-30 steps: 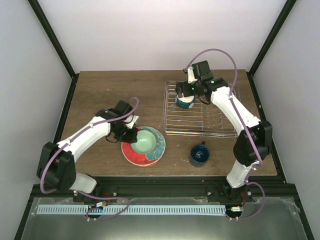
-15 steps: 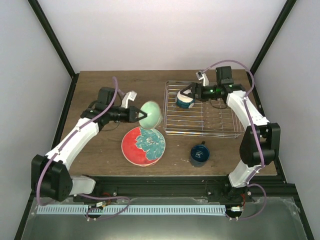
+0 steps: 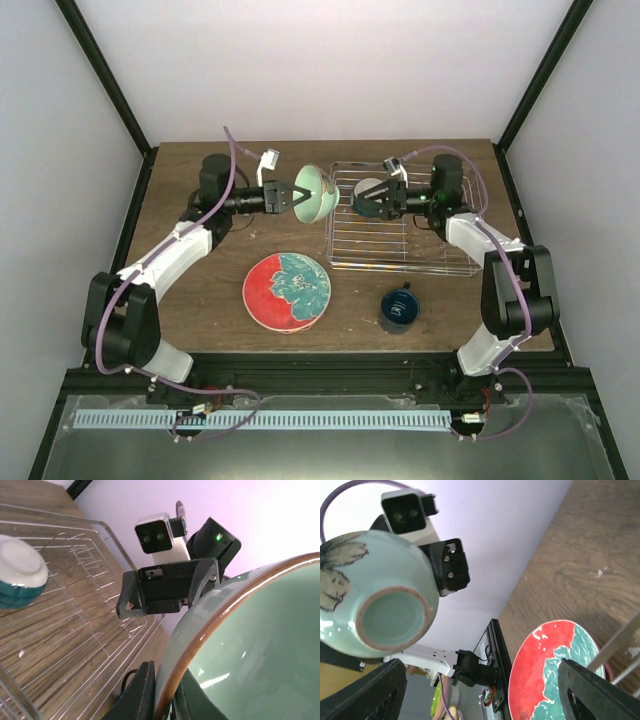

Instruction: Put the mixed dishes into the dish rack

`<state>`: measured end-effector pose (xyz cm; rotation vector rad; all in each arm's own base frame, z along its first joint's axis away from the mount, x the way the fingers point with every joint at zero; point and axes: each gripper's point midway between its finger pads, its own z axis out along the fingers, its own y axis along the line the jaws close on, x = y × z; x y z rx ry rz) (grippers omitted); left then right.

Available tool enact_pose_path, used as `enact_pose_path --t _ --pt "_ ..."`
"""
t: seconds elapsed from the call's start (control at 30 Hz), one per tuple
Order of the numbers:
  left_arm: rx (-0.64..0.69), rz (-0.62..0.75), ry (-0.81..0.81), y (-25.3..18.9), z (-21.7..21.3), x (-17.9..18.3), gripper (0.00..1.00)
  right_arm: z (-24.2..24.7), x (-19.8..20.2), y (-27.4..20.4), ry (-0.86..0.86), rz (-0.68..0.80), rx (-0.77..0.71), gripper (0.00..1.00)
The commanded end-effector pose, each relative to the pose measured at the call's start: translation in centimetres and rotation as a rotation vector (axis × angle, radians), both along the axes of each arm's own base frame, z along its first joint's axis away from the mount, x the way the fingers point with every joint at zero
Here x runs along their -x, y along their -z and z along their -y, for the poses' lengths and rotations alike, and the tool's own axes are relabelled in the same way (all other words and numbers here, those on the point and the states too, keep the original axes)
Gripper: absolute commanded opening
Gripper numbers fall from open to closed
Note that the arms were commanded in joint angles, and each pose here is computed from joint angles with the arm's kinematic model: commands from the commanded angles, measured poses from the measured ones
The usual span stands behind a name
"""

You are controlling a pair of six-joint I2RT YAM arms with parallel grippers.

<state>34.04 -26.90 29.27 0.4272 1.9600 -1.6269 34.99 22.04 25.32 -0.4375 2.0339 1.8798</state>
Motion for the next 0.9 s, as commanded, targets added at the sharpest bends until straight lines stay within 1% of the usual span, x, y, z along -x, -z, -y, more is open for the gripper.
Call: enact_pose_path --t 0.0,0.17,0.3,0.63,0.87 --pt "0.095 0.132 0.069 -3.8 0.3 0.8 0.0 0.0 1.7 -4.1 -0.061 0.109 -0.094 0.84" --pt "0.112 0.122 0.079 -3.5 0.4 0.7 0.0 0.1 1.9 -4.1 -0.045 0.096 -0.166 0.84" --pt "0.119 0.114 0.085 -3.0 0.7 0.4 0.0 -0.3 1.7 -4.9 -0.047 0.115 -0.221 0.84" --pt "0.115 0.097 0.101 -1.2 1.5 -0.5 0.0 -4.1 1.2 -6.7 -0.138 0.151 -0.252 0.84" --pt "0.129 0.103 0.099 -1.2 1.8 -1.2 0.0 -4.7 1.4 -6.5 -0.151 0.125 -0.272 0.84"
